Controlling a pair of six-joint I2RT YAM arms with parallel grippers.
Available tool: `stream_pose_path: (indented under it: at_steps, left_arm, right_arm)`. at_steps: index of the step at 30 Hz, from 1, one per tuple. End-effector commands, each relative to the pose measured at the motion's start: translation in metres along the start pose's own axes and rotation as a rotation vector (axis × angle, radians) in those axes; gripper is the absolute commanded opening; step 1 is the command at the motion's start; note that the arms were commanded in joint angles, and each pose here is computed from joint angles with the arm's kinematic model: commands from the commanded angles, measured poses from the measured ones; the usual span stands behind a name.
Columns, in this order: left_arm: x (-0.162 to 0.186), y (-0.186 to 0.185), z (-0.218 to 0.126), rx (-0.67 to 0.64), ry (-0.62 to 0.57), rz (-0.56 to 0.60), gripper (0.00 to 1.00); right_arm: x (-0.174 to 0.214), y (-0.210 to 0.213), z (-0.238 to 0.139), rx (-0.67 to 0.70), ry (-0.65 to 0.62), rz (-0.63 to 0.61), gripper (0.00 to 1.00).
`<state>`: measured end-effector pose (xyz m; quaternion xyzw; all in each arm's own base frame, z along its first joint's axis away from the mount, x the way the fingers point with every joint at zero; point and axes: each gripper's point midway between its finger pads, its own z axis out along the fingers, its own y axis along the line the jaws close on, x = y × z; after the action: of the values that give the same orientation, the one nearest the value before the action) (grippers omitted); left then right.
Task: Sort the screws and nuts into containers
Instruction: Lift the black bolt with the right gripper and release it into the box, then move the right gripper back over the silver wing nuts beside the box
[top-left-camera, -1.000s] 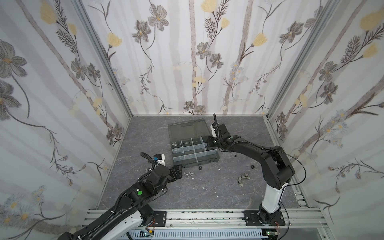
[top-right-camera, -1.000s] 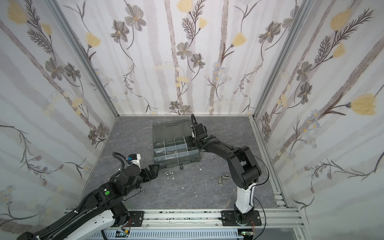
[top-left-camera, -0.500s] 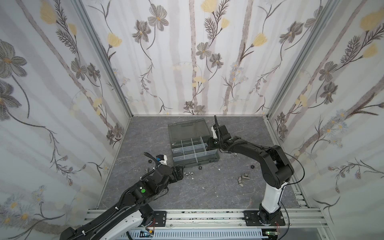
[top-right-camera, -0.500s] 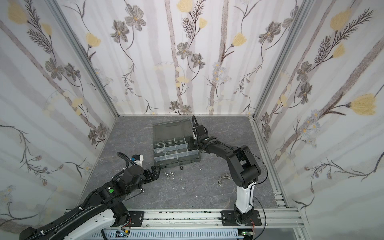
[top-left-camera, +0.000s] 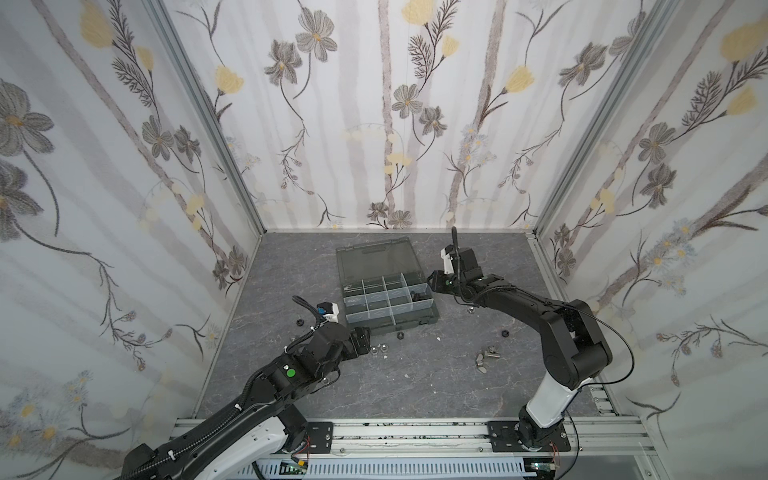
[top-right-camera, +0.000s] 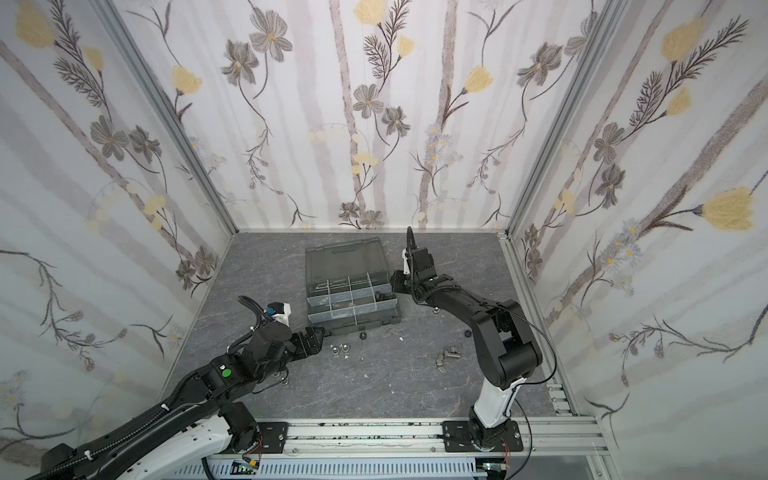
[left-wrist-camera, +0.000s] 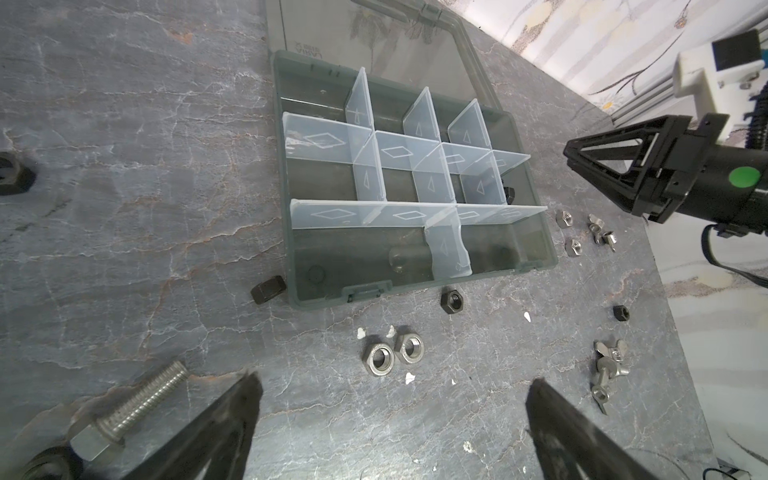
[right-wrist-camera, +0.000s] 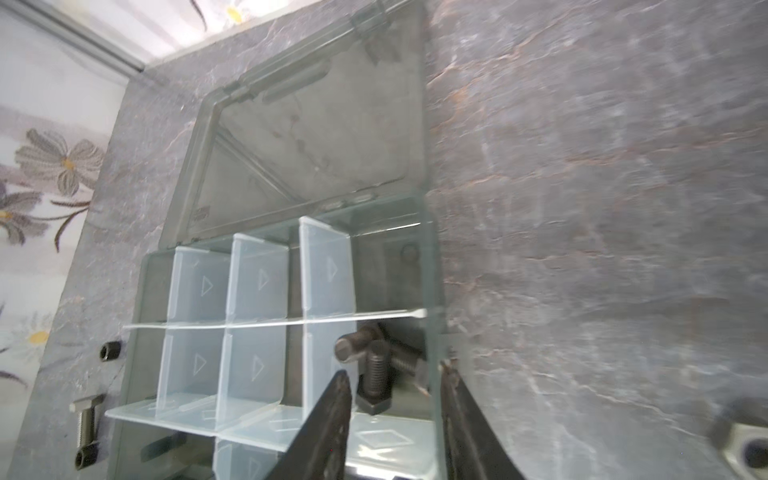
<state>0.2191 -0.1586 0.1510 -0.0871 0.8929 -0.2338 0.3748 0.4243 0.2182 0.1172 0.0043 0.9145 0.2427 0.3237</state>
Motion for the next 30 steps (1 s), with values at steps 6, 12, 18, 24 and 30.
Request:
stream_pose_path:
  at_steps: [6, 12, 18, 24, 30]
  left_arm:
    - [-0.018, -0.024, 0.002, 0.059, -0.044, 0.051, 1.00]
    - [-0.014, -0.027, 0.011, 0.062, -0.024, 0.076, 1.00]
    - [-0.012, -0.026, 0.011, 0.074, -0.027, 0.064, 1.00]
    - [-0.004, -0.015, 0.006, 0.069, -0.020, 0.043, 1.00]
    - [-0.004, -0.013, 0.003, 0.062, -0.019, 0.039, 1.00]
  right_arm:
    - [-0.020, -0.053, -0.029, 0.051, -0.065, 0.081, 0.52]
    - [-0.017, -0.108, -0.039, 0.099, -0.086, 0.185, 0.58]
    - [-0.014, -0.151, -0.040, 0.160, -0.088, 0.243, 0.63]
    - [-0.025, -0.187, -0.037, 0.179, -0.115, 0.318, 0.64]
    - [-0.026, -0.207, -0.031, 0.188, -0.104, 0.356, 0.66]
